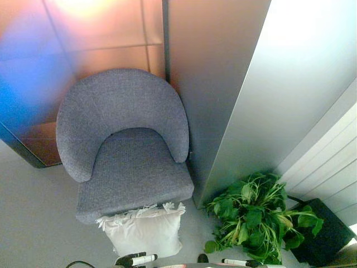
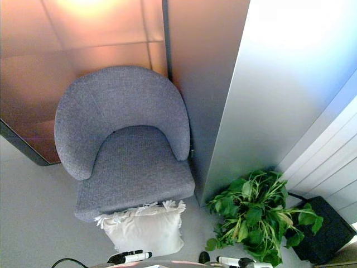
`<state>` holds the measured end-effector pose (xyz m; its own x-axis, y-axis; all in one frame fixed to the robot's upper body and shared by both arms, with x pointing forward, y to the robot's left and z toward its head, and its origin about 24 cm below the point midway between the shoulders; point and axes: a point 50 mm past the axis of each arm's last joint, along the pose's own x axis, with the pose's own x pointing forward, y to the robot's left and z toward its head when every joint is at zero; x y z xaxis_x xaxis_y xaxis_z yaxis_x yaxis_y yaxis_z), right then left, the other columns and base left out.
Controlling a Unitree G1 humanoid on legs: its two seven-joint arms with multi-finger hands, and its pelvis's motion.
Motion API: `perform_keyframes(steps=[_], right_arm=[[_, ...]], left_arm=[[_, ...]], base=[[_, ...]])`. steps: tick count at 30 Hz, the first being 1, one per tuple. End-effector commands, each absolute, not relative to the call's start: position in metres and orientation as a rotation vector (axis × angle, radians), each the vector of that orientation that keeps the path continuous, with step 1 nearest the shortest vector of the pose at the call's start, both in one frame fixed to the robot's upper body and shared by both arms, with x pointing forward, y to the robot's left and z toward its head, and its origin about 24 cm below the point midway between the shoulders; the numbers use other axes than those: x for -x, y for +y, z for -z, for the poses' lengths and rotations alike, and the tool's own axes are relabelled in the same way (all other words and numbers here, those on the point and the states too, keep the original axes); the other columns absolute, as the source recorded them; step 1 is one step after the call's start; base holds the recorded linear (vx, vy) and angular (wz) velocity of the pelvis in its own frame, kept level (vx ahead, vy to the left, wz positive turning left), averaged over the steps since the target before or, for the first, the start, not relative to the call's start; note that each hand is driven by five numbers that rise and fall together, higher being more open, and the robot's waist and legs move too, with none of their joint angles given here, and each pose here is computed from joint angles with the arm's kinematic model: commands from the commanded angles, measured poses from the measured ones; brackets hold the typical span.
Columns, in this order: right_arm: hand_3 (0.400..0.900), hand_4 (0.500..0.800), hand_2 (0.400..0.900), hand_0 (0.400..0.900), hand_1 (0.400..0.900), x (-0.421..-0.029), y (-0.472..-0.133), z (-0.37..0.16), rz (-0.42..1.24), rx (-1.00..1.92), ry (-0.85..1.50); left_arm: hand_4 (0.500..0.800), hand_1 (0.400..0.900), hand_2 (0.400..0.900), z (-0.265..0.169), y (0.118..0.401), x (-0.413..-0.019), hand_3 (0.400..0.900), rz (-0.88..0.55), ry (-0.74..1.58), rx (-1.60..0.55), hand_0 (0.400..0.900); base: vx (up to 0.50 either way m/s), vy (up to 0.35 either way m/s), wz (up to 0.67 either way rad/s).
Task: Pick up the pillow and put it on the sofa.
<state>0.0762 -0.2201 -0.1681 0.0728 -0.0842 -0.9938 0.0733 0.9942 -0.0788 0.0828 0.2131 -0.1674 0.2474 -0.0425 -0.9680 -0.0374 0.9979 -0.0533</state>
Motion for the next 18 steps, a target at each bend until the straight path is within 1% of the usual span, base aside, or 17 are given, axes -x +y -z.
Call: perform_keyframes(steps=[1, 4, 12, 15, 18], right_arm=[[0.9, 0.8, 0.9, 0.9, 0.9, -0.075, -0.229, 0.167, 0.072, 0.109, 1.544], [0.9, 0.8, 0.9, 0.9, 0.9, -0.075, -0.229, 0.167, 0.07, 0.114, 1.538], [0.9, 0.8, 0.9, 0.9, 0.9, -0.086, -0.228, 0.165, 0.033, 0.172, 1.458], [0.9, 0.8, 0.9, 0.9, 0.9, -0.102, -0.226, 0.162, 0.005, 0.204, 1.388], [0.9, 0.8, 0.9, 0.9, 0.9, -0.126, -0.223, 0.156, -0.015, 0.226, 1.283]], left_arm=[[0.8, 0.9, 0.9, 0.167, 0.199, -0.097, 0.9, 0.044, 1.309, 0.102, 0.9], [0.8, 0.9, 0.9, 0.166, 0.199, -0.1, 0.9, 0.033, 1.277, 0.108, 0.9], [0.8, 0.9, 0.9, 0.167, 0.202, -0.096, 0.9, 0.02, 1.3, 0.048, 0.9], [0.8, 0.9, 0.9, 0.166, 0.202, -0.101, 0.9, 0.022, 1.289, 0.047, 0.9], [0.8, 0.9, 0.9, 0.162, 0.203, -0.114, 0.9, 0.032, 1.251, 0.049, 0.9]], base=[[0.0, 0.0, 0.0], [0.01, 0.002, 0.0], [0.062, 0.002, 0.04], [0.041, 0.016, 0.09], [-0.049, 0.009, 0.14]])
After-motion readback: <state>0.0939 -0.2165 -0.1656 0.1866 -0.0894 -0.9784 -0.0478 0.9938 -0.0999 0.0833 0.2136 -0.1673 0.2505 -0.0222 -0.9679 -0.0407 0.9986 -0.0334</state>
